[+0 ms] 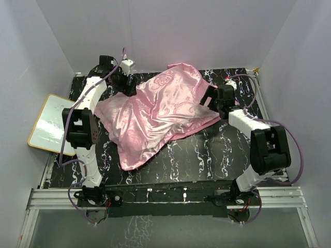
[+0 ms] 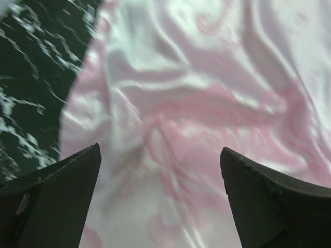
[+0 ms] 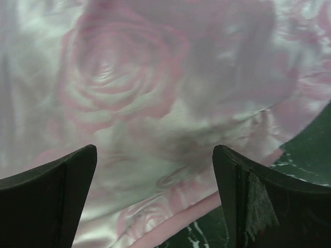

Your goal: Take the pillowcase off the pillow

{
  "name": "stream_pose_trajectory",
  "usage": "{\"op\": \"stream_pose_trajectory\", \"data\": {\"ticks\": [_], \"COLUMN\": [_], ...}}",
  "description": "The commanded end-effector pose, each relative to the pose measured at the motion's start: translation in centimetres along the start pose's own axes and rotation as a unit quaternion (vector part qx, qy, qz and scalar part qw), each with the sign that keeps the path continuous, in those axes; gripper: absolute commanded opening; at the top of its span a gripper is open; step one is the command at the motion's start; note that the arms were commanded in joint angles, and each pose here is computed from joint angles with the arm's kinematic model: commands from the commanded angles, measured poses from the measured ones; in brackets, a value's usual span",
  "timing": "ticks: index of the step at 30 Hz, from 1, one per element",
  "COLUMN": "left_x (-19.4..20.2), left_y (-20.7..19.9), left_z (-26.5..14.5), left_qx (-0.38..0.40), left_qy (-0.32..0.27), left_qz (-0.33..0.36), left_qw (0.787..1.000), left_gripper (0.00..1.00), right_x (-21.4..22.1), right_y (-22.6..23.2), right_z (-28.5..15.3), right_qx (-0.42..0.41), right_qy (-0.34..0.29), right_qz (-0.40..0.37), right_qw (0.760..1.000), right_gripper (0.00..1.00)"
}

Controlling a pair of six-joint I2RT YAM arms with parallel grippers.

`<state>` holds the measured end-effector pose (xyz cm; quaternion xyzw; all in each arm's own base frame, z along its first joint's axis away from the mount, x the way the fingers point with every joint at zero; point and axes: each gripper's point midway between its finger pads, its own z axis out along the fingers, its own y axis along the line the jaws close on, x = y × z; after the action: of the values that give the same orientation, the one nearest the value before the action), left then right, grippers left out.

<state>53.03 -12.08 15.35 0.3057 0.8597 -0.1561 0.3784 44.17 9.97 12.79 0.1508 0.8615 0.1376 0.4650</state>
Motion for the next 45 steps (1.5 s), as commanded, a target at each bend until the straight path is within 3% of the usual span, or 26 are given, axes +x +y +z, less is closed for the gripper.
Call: {"op": "stream_pose_trajectory", "data": {"ticks": [1,7,14,16,20,24,30,33,36,40,45], "left_x": [4.3,14.8,19.4,20.6,22.3,19.7,15.9,15.3,14.7,13.3,10.2], "left_y": [-8.0,-16.8,-19.9,-19.0,-13.9,-9.6,-6.3,-6.2,-6.7,-6.7,-7.3], "left_z": [-6.5,-10.6,-10.7,-9.3,-6.7,-5.7,-5.6,-5.3,-5.2,-5.6,-6.5], "left_qx": [0.118,0.221,0.207,0.172,0.045,-0.026,-0.071,-0.071,-0.062,-0.063,-0.044], "left_qy": [0.066,0.185,0.224,0.232,0.261,0.226,0.173,0.165,0.155,0.139,0.11], "left_qz": [0.025,0.068,0.147,0.172,0.207,0.19,0.177,0.165,0.152,0.149,0.132], "left_qw": [0.991,0.955,0.941,0.942,0.942,0.955,0.966,0.97,0.974,0.977,0.984], "left_gripper": [0.97,0.97,0.97,0.92,0.7,0.48,0.38,0.26,0.16,0.01,0.0], "right_x": [-0.8,0.8,1.4,0.5,-1.6,-2.4,-1.7,-0.2,1.9,3.7,3.2], "right_y": [-4.4,-7.2,-8.7,-9.5,-12.0,-13.1,-9.2,-6.8,-6.2,-7.4,-7.1], "right_z": [2.4,4.9,5.0,4.3,2.5,2.1,4.0,5.0,5.1,4.4,2.7], "right_qx": [0.063,0.094,0.099,0.1,0.116,0.126,0.059,0.04,0.043,0.066,0.062], "right_qy": [0.007,0.036,0.048,0.039,0.012,0.004,0.027,0.048,0.065,0.071,0.059], "right_qz": [0.035,0.052,0.061,0.07,0.094,0.105,0.108,0.097,0.104,0.119,0.117], "right_qw": [0.997,0.994,0.992,0.992,0.989,0.987,0.992,0.993,0.991,0.988,0.99], "right_gripper": [0.98,0.98,0.96,0.94,0.93,0.94,0.95,0.94,0.85,0.64,0.16]}}
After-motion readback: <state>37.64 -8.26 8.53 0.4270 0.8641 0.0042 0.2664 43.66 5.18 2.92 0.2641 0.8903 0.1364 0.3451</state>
